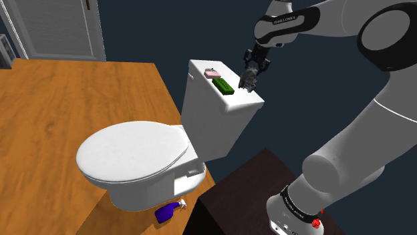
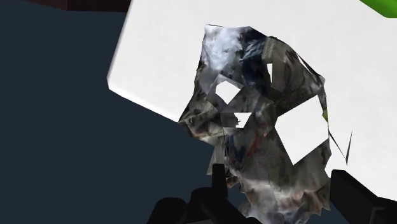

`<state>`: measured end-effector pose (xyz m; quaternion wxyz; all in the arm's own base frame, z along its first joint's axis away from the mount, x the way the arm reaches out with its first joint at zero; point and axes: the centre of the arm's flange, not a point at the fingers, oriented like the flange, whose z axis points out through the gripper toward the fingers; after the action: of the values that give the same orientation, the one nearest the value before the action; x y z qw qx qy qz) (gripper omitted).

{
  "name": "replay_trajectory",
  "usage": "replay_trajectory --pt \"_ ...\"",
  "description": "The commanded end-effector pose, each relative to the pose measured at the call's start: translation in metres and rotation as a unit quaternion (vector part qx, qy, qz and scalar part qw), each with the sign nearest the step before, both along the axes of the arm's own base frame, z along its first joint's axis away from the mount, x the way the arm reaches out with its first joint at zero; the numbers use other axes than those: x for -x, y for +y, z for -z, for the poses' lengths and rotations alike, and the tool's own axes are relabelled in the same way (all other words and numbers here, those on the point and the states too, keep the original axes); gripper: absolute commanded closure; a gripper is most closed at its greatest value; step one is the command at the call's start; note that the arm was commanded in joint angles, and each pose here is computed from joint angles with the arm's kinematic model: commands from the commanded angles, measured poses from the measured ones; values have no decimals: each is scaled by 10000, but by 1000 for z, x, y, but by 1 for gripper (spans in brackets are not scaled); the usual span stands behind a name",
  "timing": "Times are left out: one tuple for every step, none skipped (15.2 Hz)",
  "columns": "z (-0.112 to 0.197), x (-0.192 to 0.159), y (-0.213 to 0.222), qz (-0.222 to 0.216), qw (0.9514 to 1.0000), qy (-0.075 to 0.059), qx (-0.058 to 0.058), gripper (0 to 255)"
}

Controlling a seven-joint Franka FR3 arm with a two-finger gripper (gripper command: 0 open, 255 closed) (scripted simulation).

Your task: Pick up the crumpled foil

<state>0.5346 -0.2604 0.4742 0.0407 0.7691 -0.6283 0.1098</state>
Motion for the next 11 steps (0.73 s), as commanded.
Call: replay_trajectory --pt "-4 0 0 -2 10000 4 -3 255" --pt "-10 0 0 -2 10000 4 -3 255" --pt "-15 0 0 -2 10000 4 -2 255" --pt "-20 0 0 -2 10000 4 -2 255" --pt "-26 0 0 -2 10000 4 -2 255" --pt "-31 0 0 -2 10000 4 -2 255" --pt "-36 0 0 -2 10000 4 -2 255" --pt "-41 0 0 -2 10000 4 -2 255" --pt "-47 0 0 -2 10000 4 -2 255" --pt "-52 0 0 -2 10000 4 -2 255" --pt "-57 0 0 -2 10000 4 -2 255"
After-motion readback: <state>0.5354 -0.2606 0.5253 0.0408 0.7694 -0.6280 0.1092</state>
